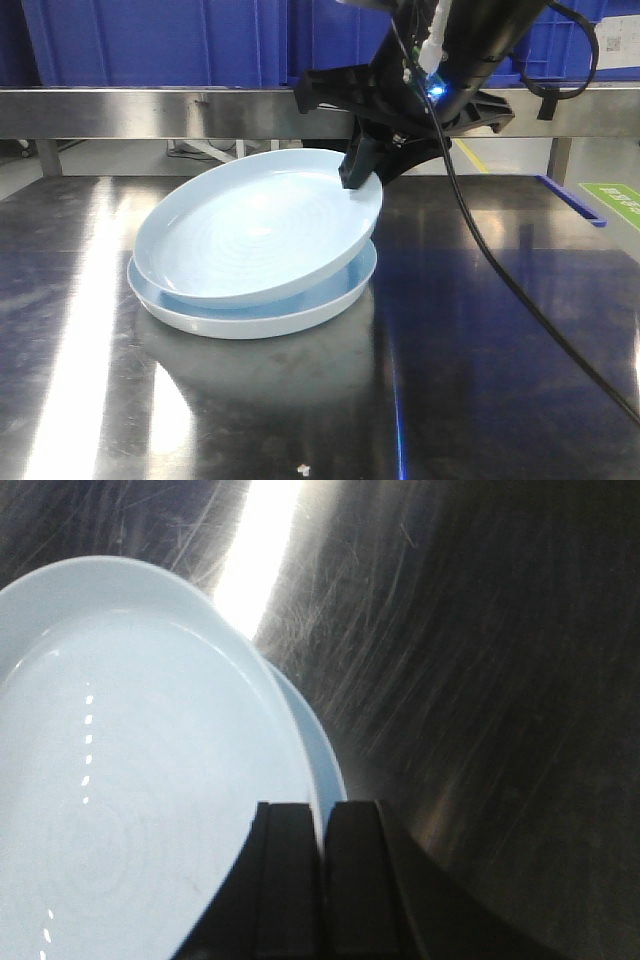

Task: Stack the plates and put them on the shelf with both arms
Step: 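Open the right gripper to release the plate onto the stack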

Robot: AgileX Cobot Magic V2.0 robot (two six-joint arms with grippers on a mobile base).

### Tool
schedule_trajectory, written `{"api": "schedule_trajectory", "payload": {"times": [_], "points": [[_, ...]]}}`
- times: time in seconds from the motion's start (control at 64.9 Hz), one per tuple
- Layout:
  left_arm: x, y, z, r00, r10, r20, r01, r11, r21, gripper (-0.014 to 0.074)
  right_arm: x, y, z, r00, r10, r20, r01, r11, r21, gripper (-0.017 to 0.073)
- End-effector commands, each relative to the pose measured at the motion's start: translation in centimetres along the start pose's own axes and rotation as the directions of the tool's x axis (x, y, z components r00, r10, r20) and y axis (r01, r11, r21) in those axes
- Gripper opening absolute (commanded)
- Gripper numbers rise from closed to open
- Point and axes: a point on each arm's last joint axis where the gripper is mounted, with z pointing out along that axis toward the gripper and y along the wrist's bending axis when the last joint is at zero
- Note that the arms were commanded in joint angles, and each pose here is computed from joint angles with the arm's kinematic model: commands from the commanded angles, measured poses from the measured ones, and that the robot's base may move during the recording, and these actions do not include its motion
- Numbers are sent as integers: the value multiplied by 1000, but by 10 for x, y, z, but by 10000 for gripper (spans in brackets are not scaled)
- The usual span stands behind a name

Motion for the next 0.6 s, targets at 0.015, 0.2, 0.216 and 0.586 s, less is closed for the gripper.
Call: {"api": "schedule_trajectory", "payload": {"times": [0.015, 0.2, 0.216, 0.586], "points": [[-17, -2, -5, 994, -7, 112, 4, 1000, 26, 83, -23, 7, -22, 990, 1, 142, 4, 1000, -31, 20], [-17, -2, -5, 994, -7, 112, 4, 1000, 26, 83, -24, 7, -22, 989, 1, 147, 4, 1000, -31, 20], [-17, -2, -5, 994, -7, 112, 4, 1000, 26, 83, -24, 7, -22, 989, 1, 147, 4, 1000, -31, 20], [-17, -2, -5, 994, -7, 112, 4, 1000, 26, 83, -24, 7, -22, 989, 1, 151, 4, 999, -31, 20]]}}
